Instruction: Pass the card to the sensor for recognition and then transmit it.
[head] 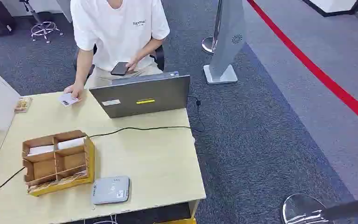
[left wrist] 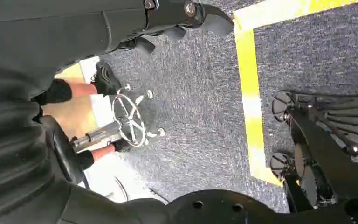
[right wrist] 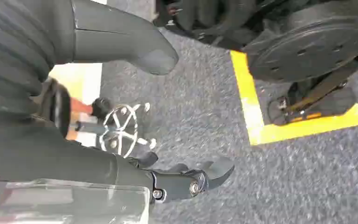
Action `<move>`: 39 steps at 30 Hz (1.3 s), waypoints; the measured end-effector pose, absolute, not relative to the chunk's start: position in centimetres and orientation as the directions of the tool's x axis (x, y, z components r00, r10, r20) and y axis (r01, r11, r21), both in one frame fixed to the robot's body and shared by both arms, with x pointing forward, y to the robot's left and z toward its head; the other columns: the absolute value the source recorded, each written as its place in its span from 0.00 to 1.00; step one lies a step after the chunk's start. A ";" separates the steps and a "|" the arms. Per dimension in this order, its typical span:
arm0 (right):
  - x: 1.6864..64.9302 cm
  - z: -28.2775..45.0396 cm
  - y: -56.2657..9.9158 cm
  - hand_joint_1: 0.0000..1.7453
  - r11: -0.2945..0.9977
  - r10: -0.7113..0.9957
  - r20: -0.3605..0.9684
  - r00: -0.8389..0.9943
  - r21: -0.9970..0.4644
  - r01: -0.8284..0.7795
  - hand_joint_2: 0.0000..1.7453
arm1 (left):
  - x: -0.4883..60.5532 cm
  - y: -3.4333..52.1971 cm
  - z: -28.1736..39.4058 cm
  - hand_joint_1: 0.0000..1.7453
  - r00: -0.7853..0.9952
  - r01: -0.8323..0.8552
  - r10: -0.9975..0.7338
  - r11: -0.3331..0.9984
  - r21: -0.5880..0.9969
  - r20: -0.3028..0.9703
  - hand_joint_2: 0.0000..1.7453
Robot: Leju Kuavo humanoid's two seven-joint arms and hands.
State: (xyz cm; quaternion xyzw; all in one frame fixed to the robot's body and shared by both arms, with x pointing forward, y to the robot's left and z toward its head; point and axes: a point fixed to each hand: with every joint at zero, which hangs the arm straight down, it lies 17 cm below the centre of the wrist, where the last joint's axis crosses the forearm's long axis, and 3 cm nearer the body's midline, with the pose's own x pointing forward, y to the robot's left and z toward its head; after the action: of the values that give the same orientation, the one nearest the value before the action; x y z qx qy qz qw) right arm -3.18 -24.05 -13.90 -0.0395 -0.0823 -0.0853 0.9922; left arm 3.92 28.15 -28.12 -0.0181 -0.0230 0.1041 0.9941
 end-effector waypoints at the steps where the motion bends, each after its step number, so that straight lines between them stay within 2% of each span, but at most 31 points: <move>1: -3.3 -13.5 -24.2 0.00 0.981 -0.168 0.168 0.971 -0.069 0.181 1.00 | 4.0 28.4 -28.1 0.00 0.975 -0.216 0.218 0.976 -0.037 0.040 1.00; 5: -3.8 -12.1 -24.8 0.00 0.973 -0.189 0.156 0.970 -0.100 0.206 1.00 | 4.5 29.7 -28.2 0.00 0.955 -0.292 0.292 0.956 -0.005 0.061 1.00; 10: -4.3 -10.9 -25.7 0.00 0.957 -0.224 0.145 0.964 -0.154 0.246 1.00 | 5.7 32.8 -28.1 0.00 0.915 -0.385 0.372 0.920 0.068 0.156 1.00; 13: -2.0 -12.7 -26.7 0.00 0.952 -0.189 0.194 0.963 -0.206 0.228 1.00 | 6.2 33.9 -28.0 0.00 0.902 -0.408 0.386 0.908 0.094 0.192 1.00; 23: -0.7 -18.5 -27.4 0.00 0.951 -0.169 0.151 0.974 -0.235 0.201 1.00 | 6.3 34.1 -28.0 0.00 0.904 -0.407 0.384 0.907 0.107 0.188 1.00; 35: -1.5 -20.0 -27.2 0.00 0.948 -0.202 0.109 0.973 -0.228 0.222 1.00 | 6.2 34.2 -28.0 0.00 0.904 -0.408 0.384 0.907 0.109 0.188 1.00; 39: -1.4 -20.4 -27.2 0.00 0.938 -0.237 0.108 0.965 -0.233 0.256 1.00 | 8.0 35.7 -27.5 0.00 0.861 -0.455 0.399 0.881 0.128 0.316 1.00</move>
State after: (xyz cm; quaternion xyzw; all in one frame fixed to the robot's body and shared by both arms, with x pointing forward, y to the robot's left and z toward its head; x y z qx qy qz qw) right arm -1.45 -27.16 -20.37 -0.1234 -0.0390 -0.1255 0.9836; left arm 8.01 35.68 -27.48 0.0997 -0.1414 0.2224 0.9595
